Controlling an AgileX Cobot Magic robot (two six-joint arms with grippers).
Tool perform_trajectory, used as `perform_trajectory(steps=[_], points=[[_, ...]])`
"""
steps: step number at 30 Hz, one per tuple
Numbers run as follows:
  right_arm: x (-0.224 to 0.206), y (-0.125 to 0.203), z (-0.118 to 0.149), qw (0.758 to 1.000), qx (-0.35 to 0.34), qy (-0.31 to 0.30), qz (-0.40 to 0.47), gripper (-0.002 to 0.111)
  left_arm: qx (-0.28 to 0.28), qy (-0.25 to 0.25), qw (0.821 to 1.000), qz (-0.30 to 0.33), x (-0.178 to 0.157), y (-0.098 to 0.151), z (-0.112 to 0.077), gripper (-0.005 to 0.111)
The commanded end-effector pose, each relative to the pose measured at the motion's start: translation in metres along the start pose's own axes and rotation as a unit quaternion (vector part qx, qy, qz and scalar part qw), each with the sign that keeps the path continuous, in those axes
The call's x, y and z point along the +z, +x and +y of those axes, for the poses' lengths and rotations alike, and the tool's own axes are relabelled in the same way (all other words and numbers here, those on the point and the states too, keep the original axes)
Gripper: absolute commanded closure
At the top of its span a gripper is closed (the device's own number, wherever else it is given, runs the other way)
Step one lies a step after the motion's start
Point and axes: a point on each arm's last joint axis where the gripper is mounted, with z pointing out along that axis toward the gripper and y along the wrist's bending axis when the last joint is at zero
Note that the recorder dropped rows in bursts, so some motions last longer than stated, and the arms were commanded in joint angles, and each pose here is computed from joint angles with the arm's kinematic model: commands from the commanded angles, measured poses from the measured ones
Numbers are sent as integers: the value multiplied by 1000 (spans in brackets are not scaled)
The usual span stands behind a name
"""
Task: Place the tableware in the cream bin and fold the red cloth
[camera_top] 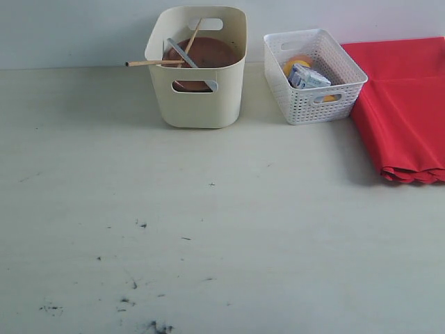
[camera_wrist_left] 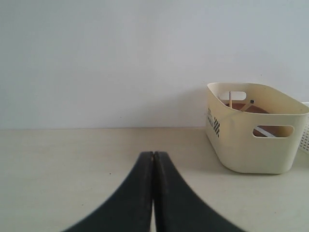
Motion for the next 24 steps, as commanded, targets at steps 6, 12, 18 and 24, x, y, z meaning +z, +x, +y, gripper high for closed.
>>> perform_trajectory(steps=[6, 12, 18, 24], points=[[0, 0, 0, 1000, -2, -1, -7, 108, -2, 3, 1000, 1, 0, 1, 0, 105], [0, 0, 0, 1000, -2, -1, -7, 108, -2, 3, 1000, 1, 0, 1, 0, 105], [0, -1, 0, 1000, -2, 0, -12, 108, -2, 3, 1000, 1, 0, 1, 0, 105], [0, -1, 0, 1000, -2, 0, -10, 108, -2, 3, 1000, 1, 0, 1, 0, 105]])
